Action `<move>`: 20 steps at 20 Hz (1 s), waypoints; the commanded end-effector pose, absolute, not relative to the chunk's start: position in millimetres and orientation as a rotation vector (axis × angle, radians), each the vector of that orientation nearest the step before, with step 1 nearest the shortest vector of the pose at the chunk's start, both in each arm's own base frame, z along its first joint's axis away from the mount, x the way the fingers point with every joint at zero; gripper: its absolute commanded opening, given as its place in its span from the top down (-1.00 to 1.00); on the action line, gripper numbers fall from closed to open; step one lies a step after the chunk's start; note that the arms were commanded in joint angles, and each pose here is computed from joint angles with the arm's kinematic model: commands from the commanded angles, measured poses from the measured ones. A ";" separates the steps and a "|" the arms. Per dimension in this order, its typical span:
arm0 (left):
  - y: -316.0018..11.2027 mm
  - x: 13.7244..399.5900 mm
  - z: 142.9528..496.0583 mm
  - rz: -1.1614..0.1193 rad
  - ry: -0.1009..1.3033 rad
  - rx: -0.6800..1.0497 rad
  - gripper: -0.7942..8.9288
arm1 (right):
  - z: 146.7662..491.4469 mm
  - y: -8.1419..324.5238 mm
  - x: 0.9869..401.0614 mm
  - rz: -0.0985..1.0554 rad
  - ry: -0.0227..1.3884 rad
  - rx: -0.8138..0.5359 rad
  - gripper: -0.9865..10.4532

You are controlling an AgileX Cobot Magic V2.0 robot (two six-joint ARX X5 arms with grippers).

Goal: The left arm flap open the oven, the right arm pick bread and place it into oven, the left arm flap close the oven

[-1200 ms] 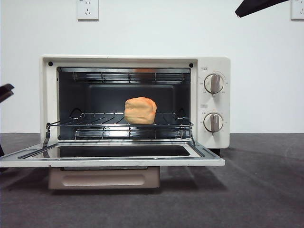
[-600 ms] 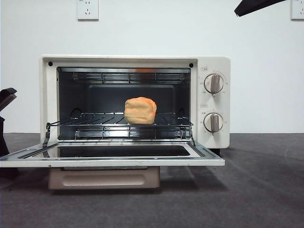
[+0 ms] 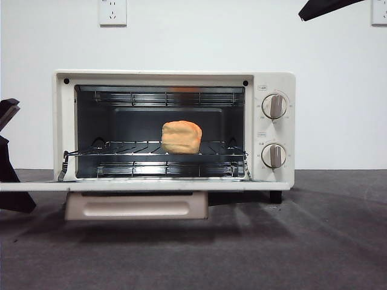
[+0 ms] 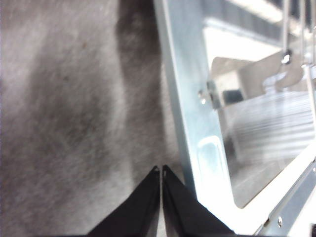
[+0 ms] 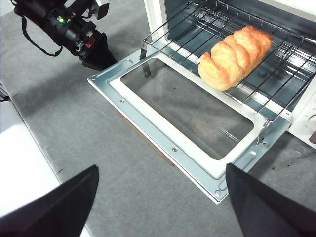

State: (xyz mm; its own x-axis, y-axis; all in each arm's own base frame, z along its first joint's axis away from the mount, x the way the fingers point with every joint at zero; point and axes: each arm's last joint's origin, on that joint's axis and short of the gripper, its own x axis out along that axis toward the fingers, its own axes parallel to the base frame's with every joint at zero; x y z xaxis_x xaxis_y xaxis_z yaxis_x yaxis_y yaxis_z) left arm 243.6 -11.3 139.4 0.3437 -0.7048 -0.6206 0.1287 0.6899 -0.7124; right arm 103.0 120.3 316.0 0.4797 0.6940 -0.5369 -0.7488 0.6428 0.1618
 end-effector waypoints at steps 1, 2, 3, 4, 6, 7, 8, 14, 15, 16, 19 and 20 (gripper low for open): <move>-14.6 250.4 143.2 -0.680 1.047 -0.671 0.81 | 317.9 122.8 103.1 0.895 0.595 -0.106 0.11; -13.9 251.9 144.2 -0.680 1.033 -0.676 0.81 | 317.9 122.8 103.1 0.895 0.595 -0.106 0.11; -12.7 253.2 145.3 -0.674 1.020 -0.683 0.81 | 317.9 122.8 103.1 0.894 0.595 -0.106 0.11; -11.2 254.4 146.3 -0.670 1.005 -0.685 0.81 | 317.9 122.8 103.1 0.894 0.596 -0.106 0.11; -7.4 256.4 148.7 -0.659 0.976 -0.692 0.81 | 317.9 122.8 103.1 0.894 0.597 -0.103 0.11; -5.9 257.2 150.1 -0.656 0.962 -0.692 0.81 | 317.9 122.8 103.1 0.894 0.597 -0.103 0.11; -3.9 258.3 151.5 -0.651 0.944 -0.694 0.81 | 317.9 122.8 103.1 0.893 0.597 -0.103 0.11; 2.2 268.6 161.9 -0.645 0.828 -0.732 0.81 | 317.9 122.8 103.1 0.892 0.599 -0.099 0.11; 2.4 270.4 163.9 -0.647 0.807 -0.733 0.81 | 317.9 122.8 103.1 0.892 0.599 -0.099 0.11; 2.6 272.7 166.6 -0.651 0.779 -0.735 0.81 | 317.9 122.8 103.1 0.891 0.600 -0.097 0.11; 3.1 278.2 174.4 -0.659 0.707 -0.750 0.81 | 317.9 122.8 103.1 0.890 0.600 -0.096 0.11; 3.2 279.6 176.7 -0.662 0.687 -0.756 0.81 | 317.9 122.8 103.1 0.890 0.600 -0.096 0.11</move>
State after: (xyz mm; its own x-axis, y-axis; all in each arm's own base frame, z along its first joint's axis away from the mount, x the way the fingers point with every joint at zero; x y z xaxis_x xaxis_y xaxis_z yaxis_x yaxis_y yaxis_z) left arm 276.4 2.4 172.9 0.5936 -0.7368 -0.3236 0.2894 0.5707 -0.7685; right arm 103.0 120.3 316.0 0.4797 0.6940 -0.5369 -0.7485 0.6430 0.1624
